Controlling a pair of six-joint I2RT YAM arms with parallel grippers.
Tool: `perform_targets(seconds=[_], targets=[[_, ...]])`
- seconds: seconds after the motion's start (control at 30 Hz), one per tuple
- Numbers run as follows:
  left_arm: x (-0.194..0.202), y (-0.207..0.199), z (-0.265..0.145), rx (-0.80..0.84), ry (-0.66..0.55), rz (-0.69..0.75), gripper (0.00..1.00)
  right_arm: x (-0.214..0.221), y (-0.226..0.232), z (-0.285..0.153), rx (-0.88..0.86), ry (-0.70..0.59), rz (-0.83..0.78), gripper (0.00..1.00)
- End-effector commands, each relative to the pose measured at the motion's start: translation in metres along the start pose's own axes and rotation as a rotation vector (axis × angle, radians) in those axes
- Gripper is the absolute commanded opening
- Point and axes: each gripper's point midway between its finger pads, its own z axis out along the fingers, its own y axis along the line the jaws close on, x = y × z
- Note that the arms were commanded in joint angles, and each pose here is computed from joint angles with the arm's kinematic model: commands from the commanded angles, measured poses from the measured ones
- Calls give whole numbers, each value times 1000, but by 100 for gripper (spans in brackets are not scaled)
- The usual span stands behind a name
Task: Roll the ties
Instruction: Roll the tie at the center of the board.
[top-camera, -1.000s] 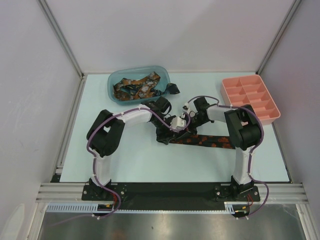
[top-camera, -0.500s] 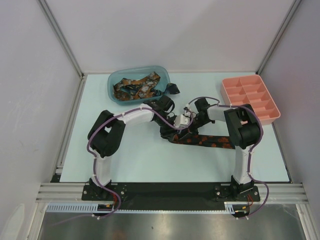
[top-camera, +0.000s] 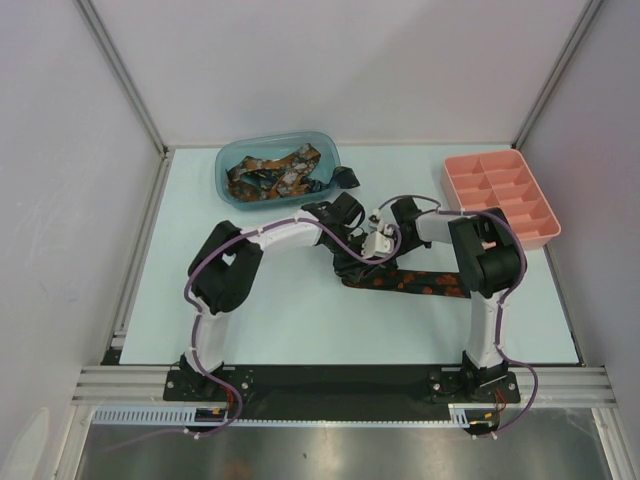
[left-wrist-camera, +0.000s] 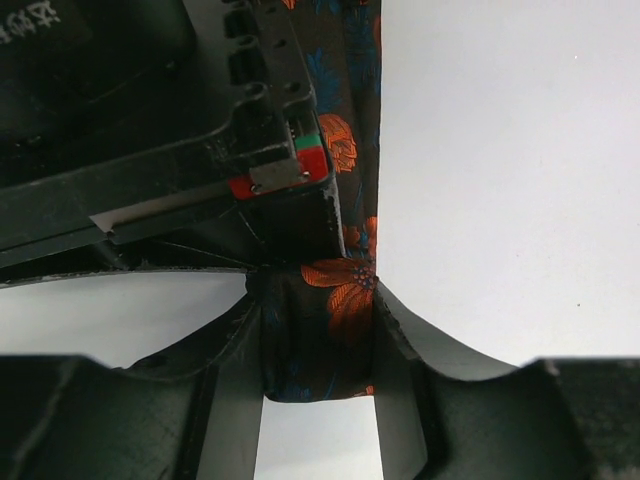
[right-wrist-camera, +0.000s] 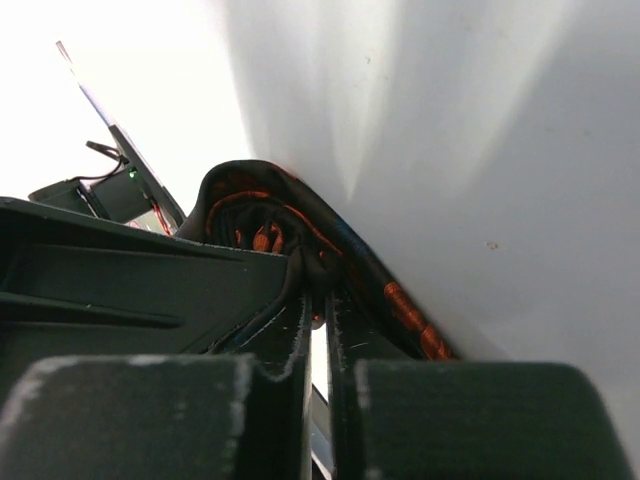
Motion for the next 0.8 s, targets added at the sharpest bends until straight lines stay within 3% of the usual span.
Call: perform_targets(seconds=[0.0,0.17,0.43,0.77], targets=[[22,-21,30,68,79,-31,41,3,10,-15,9,-37,-57,11],[42,-22,36,73,143,-42,39,21,23,-39,-38,-32,-12,22],[47,-26,37,83,148,-30,40,6,31,-52,-95,-110,20,35],[44,-27,35,81,137,-28,45,-2,14,-23,-52,-118,50,37]])
